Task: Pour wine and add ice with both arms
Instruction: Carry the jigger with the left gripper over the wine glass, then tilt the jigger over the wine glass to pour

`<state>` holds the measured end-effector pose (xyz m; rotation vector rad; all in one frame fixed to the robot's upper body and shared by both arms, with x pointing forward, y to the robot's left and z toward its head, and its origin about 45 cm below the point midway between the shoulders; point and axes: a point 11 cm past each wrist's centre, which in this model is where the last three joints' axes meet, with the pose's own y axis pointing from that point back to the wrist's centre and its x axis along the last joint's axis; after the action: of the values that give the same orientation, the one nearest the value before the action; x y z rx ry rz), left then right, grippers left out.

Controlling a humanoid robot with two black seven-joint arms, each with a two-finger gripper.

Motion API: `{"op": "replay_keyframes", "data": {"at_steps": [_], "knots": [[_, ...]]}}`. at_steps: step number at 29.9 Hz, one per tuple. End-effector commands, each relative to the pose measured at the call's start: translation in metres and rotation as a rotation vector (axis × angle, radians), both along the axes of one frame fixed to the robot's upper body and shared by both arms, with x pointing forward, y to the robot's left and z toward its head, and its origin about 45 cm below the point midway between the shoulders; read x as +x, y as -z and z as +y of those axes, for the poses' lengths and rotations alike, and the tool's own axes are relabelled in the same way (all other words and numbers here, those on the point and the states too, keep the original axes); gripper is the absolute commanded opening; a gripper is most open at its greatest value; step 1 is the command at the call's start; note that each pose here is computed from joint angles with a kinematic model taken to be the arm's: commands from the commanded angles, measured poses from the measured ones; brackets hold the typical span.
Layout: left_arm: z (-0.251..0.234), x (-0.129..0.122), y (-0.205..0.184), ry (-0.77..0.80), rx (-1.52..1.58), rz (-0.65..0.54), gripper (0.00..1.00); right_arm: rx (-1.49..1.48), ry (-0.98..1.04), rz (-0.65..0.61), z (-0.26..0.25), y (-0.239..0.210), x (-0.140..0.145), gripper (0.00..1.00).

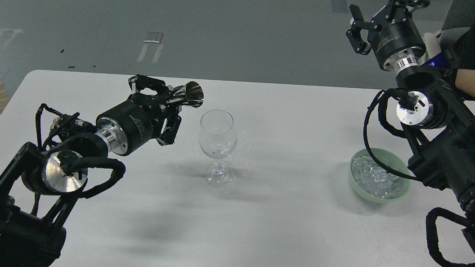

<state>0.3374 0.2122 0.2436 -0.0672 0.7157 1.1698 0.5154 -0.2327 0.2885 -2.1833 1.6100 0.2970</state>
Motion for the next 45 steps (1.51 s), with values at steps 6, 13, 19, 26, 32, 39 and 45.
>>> {"op": "replay_keyframes", "data": {"at_steps": [6,13,19,26,32,39,45], "knots": [[-0.008,-0.003,-0.005,0.027,0.003,-0.018,0.0,0.0,0.0,0.0,0.0,0.0,0.0,1.0],[-0.009,-0.003,-0.004,0.027,0.046,-0.033,0.0,-0.001,0.001,0.0,0.0,0.0,0.0,1.0],[-0.015,-0.005,-0.001,0.046,0.086,-0.04,0.0,0.001,0.0,0.0,0.0,0.0,0.0,1.0],[-0.015,-0.005,-0.002,0.067,0.165,-0.094,0.0,-0.001,0.001,0.0,0.0,0.0,0.0,1.0],[-0.013,-0.004,-0.002,0.063,0.205,-0.112,0.0,0.001,0.0,0.0,0.0,0.0,0.0,1.0],[-0.018,-0.006,0.003,0.079,0.286,-0.133,0.0,0.0,0.0,0.0,0.0,0.0,0.0,1.0],[-0.019,-0.006,0.002,0.097,0.339,-0.164,0.0,-0.001,0.001,0.0,0.0,0.0,0.0,1.0]]}}
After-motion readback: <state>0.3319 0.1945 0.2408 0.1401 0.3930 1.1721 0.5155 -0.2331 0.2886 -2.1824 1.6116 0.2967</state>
